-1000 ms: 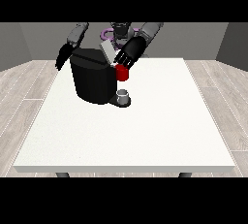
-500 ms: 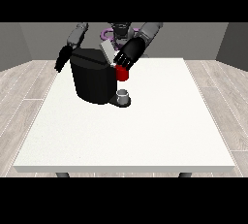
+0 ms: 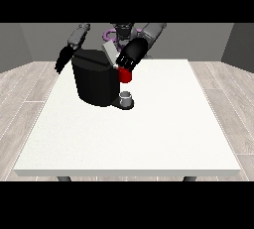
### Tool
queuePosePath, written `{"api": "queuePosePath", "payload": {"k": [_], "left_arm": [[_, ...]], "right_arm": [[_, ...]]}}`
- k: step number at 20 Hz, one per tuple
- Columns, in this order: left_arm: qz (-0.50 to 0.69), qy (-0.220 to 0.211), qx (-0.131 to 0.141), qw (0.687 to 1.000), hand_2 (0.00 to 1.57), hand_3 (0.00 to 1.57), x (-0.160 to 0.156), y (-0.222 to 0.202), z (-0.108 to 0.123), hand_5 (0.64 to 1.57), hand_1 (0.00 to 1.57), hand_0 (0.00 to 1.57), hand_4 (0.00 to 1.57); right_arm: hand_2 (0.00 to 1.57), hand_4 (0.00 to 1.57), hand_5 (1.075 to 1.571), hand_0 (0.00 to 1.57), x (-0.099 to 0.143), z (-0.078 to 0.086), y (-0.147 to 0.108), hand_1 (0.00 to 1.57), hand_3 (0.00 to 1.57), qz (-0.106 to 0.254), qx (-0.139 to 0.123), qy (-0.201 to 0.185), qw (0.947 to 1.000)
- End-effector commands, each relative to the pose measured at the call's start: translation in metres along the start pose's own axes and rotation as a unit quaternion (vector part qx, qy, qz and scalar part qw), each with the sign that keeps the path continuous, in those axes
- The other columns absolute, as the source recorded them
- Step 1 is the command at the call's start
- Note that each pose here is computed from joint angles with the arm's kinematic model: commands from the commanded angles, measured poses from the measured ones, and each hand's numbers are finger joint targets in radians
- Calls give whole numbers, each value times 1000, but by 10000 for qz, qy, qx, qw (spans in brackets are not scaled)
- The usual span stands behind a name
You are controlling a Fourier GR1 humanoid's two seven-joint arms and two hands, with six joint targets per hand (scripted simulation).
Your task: Insert the coffee pod into the coffee machine and close the lid
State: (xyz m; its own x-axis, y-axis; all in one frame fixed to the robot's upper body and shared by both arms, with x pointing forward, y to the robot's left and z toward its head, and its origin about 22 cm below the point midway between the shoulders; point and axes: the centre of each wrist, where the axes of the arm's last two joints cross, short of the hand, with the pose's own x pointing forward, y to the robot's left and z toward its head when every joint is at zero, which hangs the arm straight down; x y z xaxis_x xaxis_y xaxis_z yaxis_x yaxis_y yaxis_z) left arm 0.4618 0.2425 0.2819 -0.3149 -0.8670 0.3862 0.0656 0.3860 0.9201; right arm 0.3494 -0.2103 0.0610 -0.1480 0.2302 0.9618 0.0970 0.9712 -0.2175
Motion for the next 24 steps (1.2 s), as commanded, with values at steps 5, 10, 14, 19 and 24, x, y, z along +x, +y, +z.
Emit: {"api": "queuePosePath", "payload": {"k": [5,10,14,19,24], "left_arm": [[-678,-119,40,9976,1190,1068,-7,-13,2,1571,1162,1162,0],[-463,51,68,9989,1136,1016,-15,11,6,1571,1115,1115,0],[-303,-58,500,9983,1136,963,-13,5,4,1571,1138,1138,0],[-359,-365,515,9974,1210,954,-6,2,2,1571,1247,1247,0],[-510,-458,721,9950,1236,966,-14,12,7,1571,1269,1269,0]], "right_arm": [[0,0,1571,0,2,-1,-3,0,0,61,-106,16,9999],[0,0,1571,0,16,-7,-10,0,0,-13,1,-161,9999],[0,0,1571,0,14,1,4,0,0,89,11,-325,9994],[0,41,1571,0,-5,4,1,0,0,25,-91,-62,9999],[0,109,1571,0,16,0,14,0,0,110,-50,-225,9997]]}}
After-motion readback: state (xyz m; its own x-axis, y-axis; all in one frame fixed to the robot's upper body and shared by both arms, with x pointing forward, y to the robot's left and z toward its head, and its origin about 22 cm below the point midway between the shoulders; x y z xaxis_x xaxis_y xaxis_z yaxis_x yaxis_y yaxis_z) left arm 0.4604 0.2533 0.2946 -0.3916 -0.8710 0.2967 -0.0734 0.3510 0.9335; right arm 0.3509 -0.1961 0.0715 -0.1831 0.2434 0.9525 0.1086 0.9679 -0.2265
